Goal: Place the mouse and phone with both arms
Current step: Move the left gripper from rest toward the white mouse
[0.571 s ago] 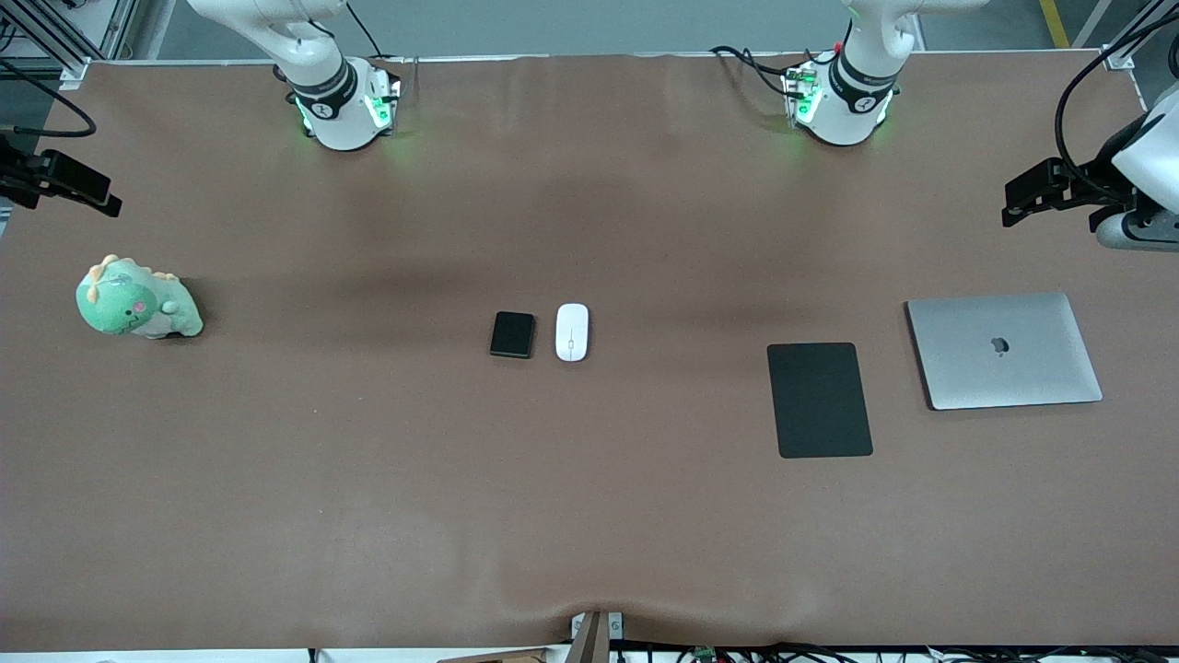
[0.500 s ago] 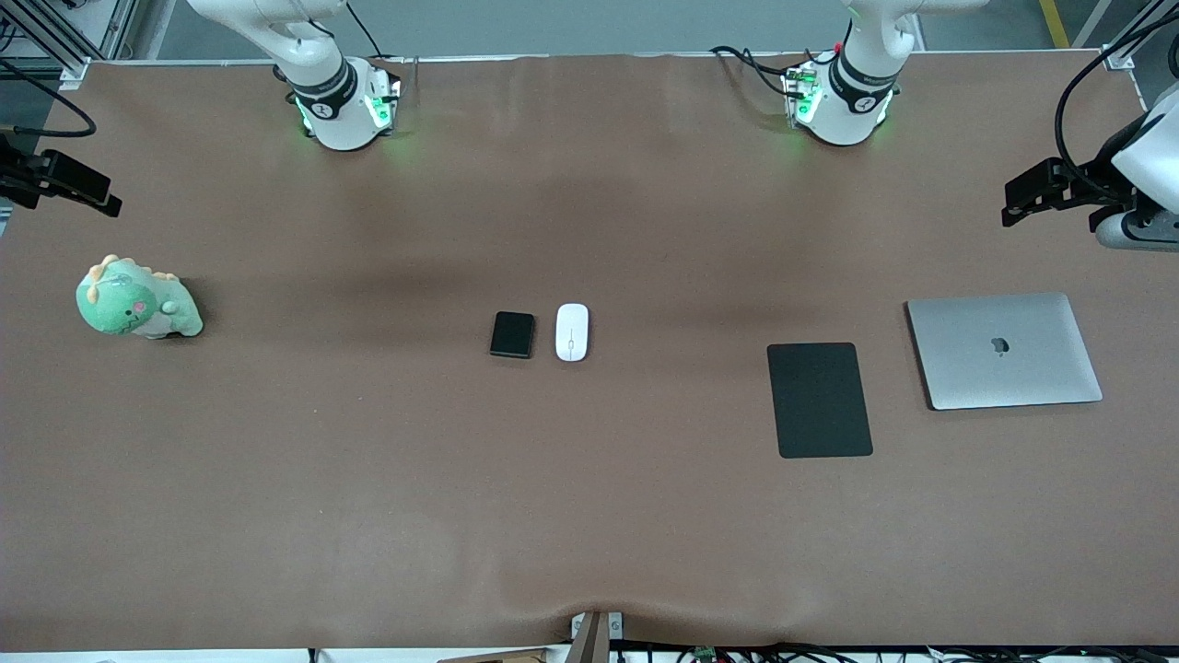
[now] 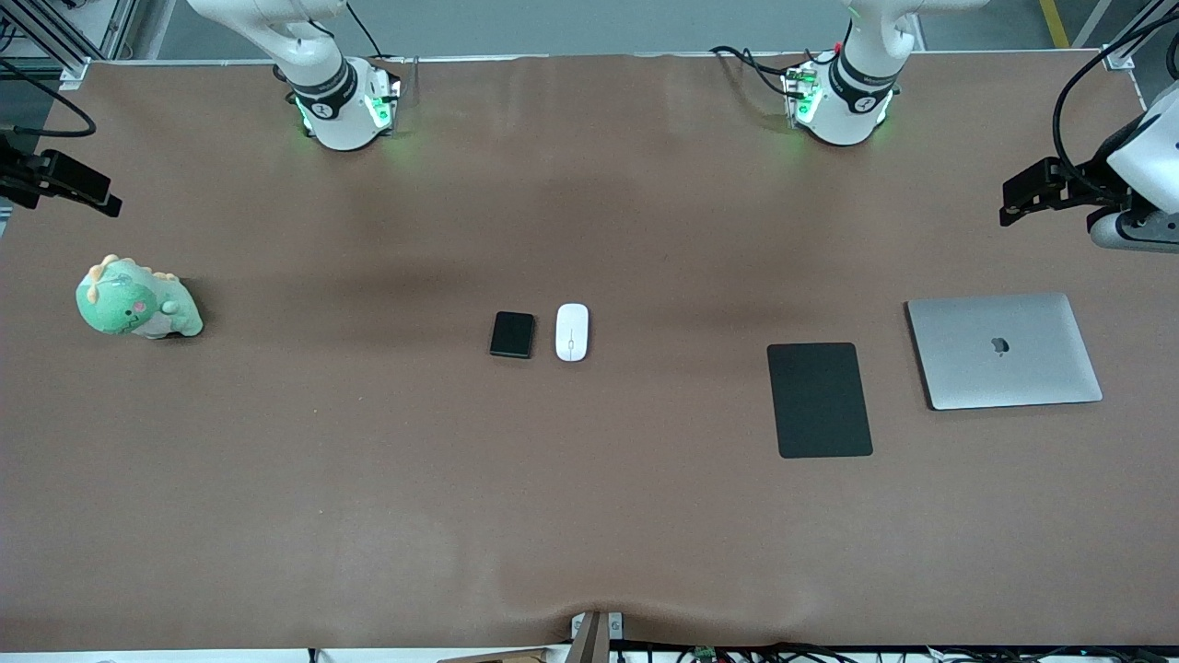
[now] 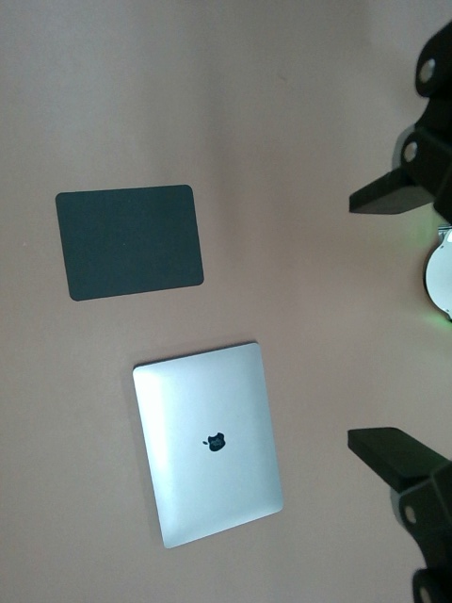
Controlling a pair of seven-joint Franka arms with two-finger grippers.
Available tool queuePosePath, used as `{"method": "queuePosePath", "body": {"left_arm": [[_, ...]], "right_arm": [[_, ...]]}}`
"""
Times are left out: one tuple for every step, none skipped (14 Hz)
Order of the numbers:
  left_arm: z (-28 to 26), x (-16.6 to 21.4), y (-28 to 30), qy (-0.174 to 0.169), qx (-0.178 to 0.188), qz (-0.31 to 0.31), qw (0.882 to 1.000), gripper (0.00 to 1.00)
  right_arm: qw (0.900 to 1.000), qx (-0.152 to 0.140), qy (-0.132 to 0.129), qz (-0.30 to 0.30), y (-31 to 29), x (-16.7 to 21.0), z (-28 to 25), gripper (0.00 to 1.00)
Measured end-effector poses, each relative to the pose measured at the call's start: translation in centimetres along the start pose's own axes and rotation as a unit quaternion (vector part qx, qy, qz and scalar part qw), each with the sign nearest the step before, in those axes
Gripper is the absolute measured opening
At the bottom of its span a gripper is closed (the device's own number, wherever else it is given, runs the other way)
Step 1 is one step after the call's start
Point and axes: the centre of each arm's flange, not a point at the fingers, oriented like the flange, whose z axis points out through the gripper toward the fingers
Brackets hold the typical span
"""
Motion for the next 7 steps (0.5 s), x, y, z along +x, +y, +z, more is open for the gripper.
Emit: {"method": "queuePosePath", "body": {"left_arm": [[0.4, 0.3, 0.3, -0.004, -0.011, -0.006, 1.0, 1.0], [1.0, 0.7, 0.8, -0.009, -0.024, -0.014, 1.0, 1.0], [1.6, 1.0, 1.6, -0.017, -0.03, -0.019, 0.999, 1.0], [2.2, 1.3, 2.6, -0.027, -0.033, -0.022, 0.999, 1.0], [2.8, 1.6, 3.8, -0.035, -0.04, -0.026, 0.998, 1.0], [3.4, 2.0, 5.2, -0.042, -0.05, -0.029, 0.997, 1.0], [3.9, 2.2, 6.6, -0.048, -0.058, -0.034, 0.997, 1.0]], "right_arm": [[1.0, 0.0, 0.0, 0.0, 0.0, 0.0, 0.0, 1.0], [1.0, 0.0, 0.0, 0.0, 0.0, 0.0, 0.0, 1.0], [1.0, 0.0, 0.0, 0.0, 0.0, 0.0, 0.0, 1.0], [1.0, 0.0, 0.0, 0.0, 0.0, 0.0, 0.0, 1.0], [1.0, 0.0, 0.0, 0.0, 0.0, 0.0, 0.0, 1.0], [1.0, 0.0, 0.0, 0.0, 0.0, 0.0, 0.0, 1.0], [1.0, 0.0, 0.0, 0.0, 0.0, 0.0, 0.0, 1.0]]}}
